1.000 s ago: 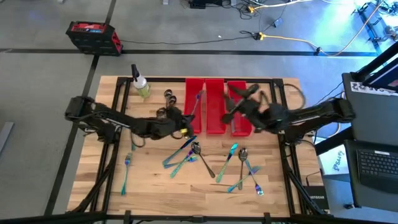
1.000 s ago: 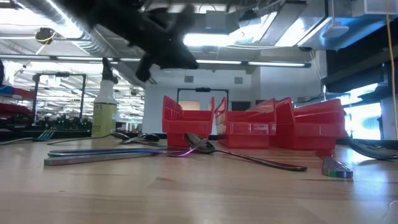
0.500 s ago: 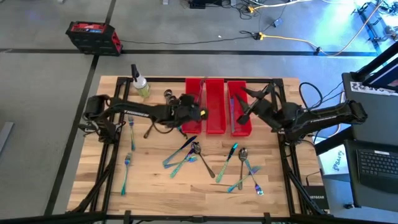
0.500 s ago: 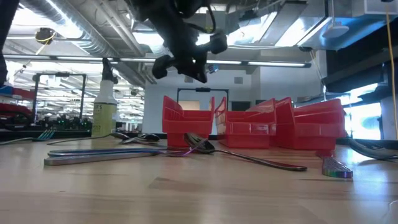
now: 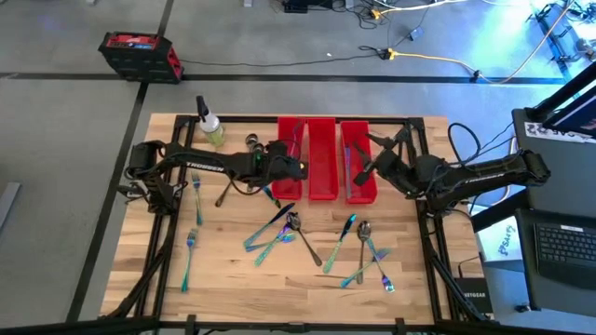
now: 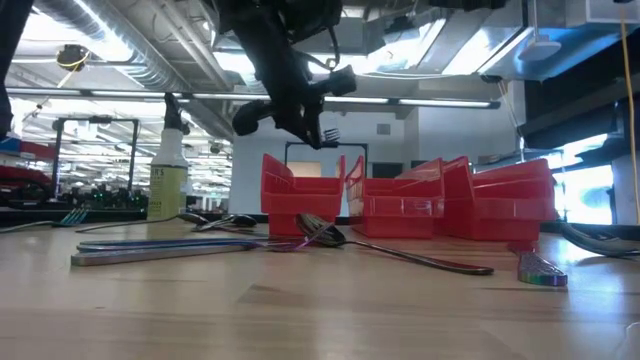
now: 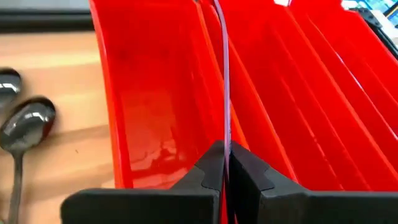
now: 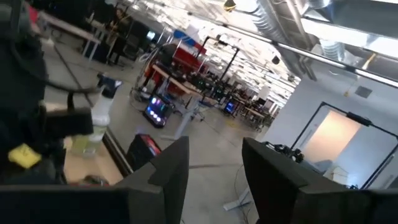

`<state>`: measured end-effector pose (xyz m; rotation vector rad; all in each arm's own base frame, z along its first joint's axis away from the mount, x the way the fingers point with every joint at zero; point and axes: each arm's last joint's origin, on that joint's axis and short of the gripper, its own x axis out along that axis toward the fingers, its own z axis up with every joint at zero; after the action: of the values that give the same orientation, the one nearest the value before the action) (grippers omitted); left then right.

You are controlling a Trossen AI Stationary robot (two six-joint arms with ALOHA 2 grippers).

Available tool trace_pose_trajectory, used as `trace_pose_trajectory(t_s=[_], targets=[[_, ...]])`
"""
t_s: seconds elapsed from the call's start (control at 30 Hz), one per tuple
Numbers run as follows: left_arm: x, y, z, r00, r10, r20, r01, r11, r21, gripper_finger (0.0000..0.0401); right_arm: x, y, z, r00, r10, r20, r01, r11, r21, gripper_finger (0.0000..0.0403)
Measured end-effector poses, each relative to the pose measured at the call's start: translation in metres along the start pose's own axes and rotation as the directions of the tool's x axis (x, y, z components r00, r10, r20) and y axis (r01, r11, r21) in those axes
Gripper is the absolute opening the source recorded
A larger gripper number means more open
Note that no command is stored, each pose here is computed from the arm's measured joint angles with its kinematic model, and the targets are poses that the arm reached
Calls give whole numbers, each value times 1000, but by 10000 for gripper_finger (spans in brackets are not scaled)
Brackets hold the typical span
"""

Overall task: Sort silverware
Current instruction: Put the blue fork into the left red silverware bin

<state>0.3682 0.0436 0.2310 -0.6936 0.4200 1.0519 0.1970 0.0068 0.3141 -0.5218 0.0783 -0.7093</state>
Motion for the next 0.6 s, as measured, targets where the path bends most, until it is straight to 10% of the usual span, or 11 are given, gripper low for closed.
trace_pose_trajectory(t_s=[0.6], targets=[[-3, 4, -7, 987, 3, -163, -11, 999, -48, 0, 1, 5, -5, 995, 60, -77, -63, 997, -42, 133]])
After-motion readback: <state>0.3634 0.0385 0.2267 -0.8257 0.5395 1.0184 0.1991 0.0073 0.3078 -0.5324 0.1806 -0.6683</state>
